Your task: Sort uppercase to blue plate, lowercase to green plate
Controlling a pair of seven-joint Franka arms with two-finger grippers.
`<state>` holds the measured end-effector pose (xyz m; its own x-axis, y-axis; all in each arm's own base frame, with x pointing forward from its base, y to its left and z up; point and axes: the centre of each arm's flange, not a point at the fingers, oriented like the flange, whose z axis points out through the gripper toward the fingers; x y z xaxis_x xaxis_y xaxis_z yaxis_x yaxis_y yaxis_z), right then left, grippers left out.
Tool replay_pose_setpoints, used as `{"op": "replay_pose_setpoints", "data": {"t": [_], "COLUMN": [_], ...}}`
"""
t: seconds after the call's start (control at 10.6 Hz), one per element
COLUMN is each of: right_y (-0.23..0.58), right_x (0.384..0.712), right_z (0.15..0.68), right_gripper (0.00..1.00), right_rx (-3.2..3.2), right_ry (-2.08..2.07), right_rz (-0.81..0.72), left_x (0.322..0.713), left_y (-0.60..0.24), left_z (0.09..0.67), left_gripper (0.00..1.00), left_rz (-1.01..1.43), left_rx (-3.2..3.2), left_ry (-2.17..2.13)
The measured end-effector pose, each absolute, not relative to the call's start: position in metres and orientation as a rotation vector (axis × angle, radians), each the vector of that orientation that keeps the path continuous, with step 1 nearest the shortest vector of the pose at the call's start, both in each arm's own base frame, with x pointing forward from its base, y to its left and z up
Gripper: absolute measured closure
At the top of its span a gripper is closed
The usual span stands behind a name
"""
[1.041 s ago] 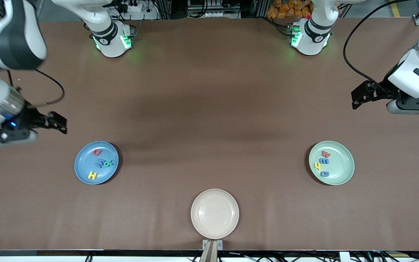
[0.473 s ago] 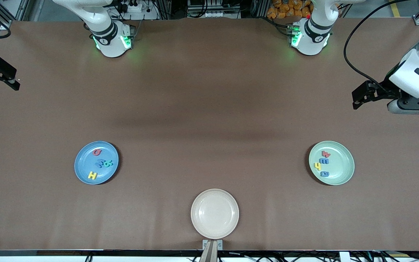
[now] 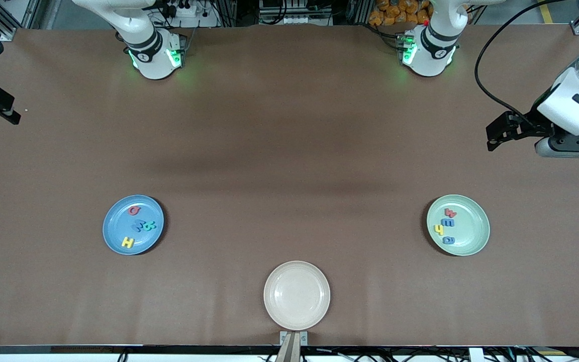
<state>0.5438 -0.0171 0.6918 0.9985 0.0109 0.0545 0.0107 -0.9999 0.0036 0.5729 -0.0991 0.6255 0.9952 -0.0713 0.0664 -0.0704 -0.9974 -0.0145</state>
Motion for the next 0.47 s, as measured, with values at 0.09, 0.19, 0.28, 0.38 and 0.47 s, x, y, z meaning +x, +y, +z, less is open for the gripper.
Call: {"op": "replay_pose_setpoints", "data": {"t": [0.09,0.19,0.28,0.38,0.47], "right_y": [-0.017,-0.018,-0.019,-0.019,-0.020], "right_x": [0.544,0.544,0.543,0.543,0.543], "right_z": [0.692,0.692,0.693,0.693,0.693], "right_gripper": [0.00,0.00,0.00,0.00,0.00], "right_rx": [3.137,3.137,3.137,3.137,3.137], "right_ry": [0.015,0.013,0.009,0.007,0.006], "right_rz": [0.086,0.086,0.086,0.086,0.085], "left_x": [0.572,0.570,0.566,0.562,0.559], "left_y": [-0.100,-0.101,-0.100,-0.099,-0.099], "left_z": [0.626,0.627,0.631,0.638,0.645], "left_gripper": [0.00,0.00,0.00,0.00,0.00], "left_rz": [-0.099,-0.086,-0.072,-0.062,-0.058], "left_rx": [-3.125,-3.124,-3.123,-3.122,-3.121], "left_ry": [0.113,0.116,0.116,0.114,0.114]}}
